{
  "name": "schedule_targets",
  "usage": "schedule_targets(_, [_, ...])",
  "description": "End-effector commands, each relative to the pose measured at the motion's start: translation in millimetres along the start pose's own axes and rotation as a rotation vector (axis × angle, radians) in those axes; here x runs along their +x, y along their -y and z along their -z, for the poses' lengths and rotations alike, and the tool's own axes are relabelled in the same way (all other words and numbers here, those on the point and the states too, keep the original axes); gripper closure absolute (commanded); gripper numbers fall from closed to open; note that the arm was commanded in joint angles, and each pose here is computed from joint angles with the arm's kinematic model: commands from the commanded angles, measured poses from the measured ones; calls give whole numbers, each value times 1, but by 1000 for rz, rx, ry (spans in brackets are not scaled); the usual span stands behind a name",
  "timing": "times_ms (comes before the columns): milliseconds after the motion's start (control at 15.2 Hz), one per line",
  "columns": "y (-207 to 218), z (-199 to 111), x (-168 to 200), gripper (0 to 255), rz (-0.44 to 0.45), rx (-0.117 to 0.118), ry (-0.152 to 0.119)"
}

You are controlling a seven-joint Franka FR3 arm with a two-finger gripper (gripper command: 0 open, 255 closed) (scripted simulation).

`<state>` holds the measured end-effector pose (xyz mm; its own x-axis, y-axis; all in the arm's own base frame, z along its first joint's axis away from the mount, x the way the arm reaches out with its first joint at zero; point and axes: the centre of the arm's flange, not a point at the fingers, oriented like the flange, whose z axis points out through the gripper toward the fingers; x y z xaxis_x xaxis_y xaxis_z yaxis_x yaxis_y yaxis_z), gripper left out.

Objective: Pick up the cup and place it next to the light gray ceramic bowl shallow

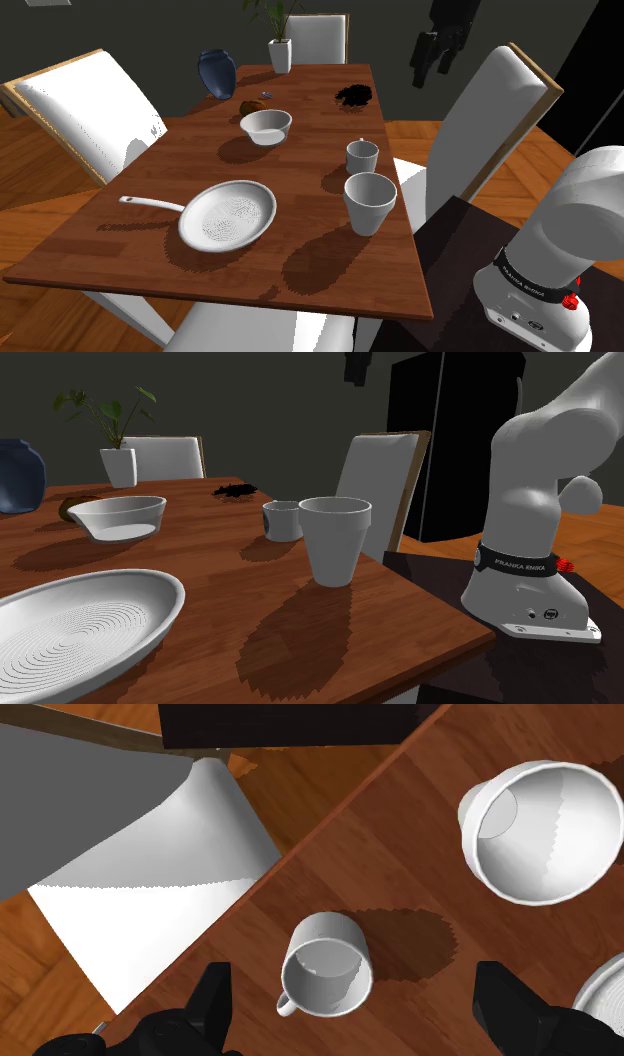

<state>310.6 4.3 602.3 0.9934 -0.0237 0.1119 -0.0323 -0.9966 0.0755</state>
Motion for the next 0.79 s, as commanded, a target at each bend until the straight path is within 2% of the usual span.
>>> schedule_targets(0, [0,0,0,0,0,0,0])
schedule_targets(726, [123,-83,-10,0,-11,-30,16])
